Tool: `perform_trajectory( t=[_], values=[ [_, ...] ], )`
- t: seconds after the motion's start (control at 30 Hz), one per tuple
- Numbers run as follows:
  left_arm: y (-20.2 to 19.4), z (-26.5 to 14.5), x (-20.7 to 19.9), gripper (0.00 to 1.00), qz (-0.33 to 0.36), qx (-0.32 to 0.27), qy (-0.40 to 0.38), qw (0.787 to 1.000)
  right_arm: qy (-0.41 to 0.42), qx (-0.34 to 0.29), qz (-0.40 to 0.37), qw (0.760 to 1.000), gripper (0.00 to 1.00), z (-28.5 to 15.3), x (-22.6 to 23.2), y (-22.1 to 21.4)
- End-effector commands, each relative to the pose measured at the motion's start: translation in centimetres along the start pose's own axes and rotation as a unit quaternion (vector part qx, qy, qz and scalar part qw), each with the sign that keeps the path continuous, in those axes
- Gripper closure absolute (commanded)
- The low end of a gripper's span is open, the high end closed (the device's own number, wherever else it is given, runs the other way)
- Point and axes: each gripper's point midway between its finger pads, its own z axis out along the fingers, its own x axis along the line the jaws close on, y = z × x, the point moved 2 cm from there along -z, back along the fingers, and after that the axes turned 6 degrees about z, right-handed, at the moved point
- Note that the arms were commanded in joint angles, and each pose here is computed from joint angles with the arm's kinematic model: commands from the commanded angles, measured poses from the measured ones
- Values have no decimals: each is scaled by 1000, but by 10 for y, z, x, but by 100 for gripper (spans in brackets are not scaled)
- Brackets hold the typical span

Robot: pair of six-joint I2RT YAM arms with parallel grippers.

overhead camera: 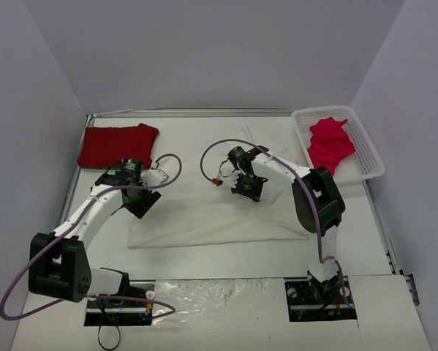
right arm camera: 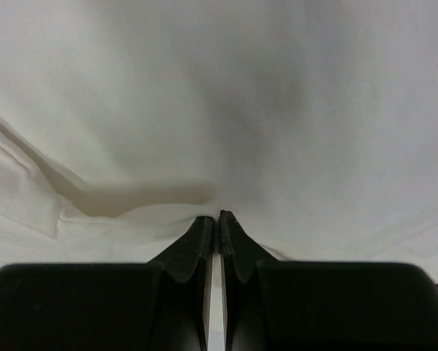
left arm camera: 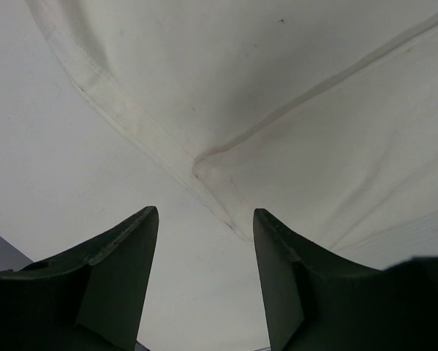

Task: Fold and stack the t-shirts
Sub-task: Fold the flattened tshirt in 1/3 of the way

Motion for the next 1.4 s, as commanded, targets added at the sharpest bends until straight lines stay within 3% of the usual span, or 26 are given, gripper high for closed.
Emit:
perform_trajectory(
  t=[0.0, 0.13, 0.2, 0.23, 0.3, 0.33, 0.43, 0.47, 0.67, 0.73, 0.83, 0.93, 0.97, 1.03, 1.1, 1.23, 1.37],
  values=[
    [-1, 0, 2, 47, -1, 5, 4, 1000, -7, 1, -23, 1000, 100, 1, 0, 3],
    [-2, 1, 2, 47, -1, 8, 1, 1000, -10, 6, -29, 1000, 94, 5, -1, 3],
    [-2, 2, 1, 47, 0, 9, 0, 1000, -17, 9, -28, 999, 85, 5, -3, 4],
    [-2, 2, 1, 47, 0, 9, 0, 1000, -24, 10, -25, 999, 71, 3, -4, 4],
    [-2, 2, 1, 46, 0, 9, -1, 1000, -44, 8, -24, 999, 55, -3, -9, 5],
    [-1, 2, 1, 46, 0, 7, -1, 1000, -57, -3, -24, 998, 34, -12, -11, 9],
    [0, 1, -1, 46, 4, 4, -4, 1000, -84, -37, -21, 996, 5, -37, -15, 22],
    [0, 1, 0, 46, 3, 4, -3, 1000, -94, -46, -22, 994, 0, -46, -14, 26],
    [3, -2, 0, 46, 5, -4, 1, 1000, -184, -154, 31, 970, 0, -120, -25, 44],
    [5, -5, 3, 46, 3, -13, 10, 1000, -256, -216, 79, 939, 0, -156, -41, 45],
    [9, -8, 6, 46, 1, -27, 28, 999, -314, -237, 122, 911, 0, -169, -62, 17],
    [14, -12, 9, 46, -2, -43, 41, 998, -344, -262, 129, 892, 0, -157, -73, -21],
    [16, -12, 10, 46, -2, -47, 46, 998, -389, -308, 139, 857, 0, -170, -85, -19],
    [18, -11, 14, 46, -9, -52, 62, 997, -418, -302, 148, 844, 0, -144, -78, -58],
    [22, -10, 19, 47, -22, -56, 81, 995, -448, -362, 178, 798, 0, -148, -81, -75],
    [31, -11, 26, 49, -29, -80, 103, 991, -449, -406, 215, 767, 0, -149, -75, -95],
    [50, -18, 32, 47, -24, -145, 122, 982, -437, -411, 262, 756, 0, -157, -86, -103]
  ],
)
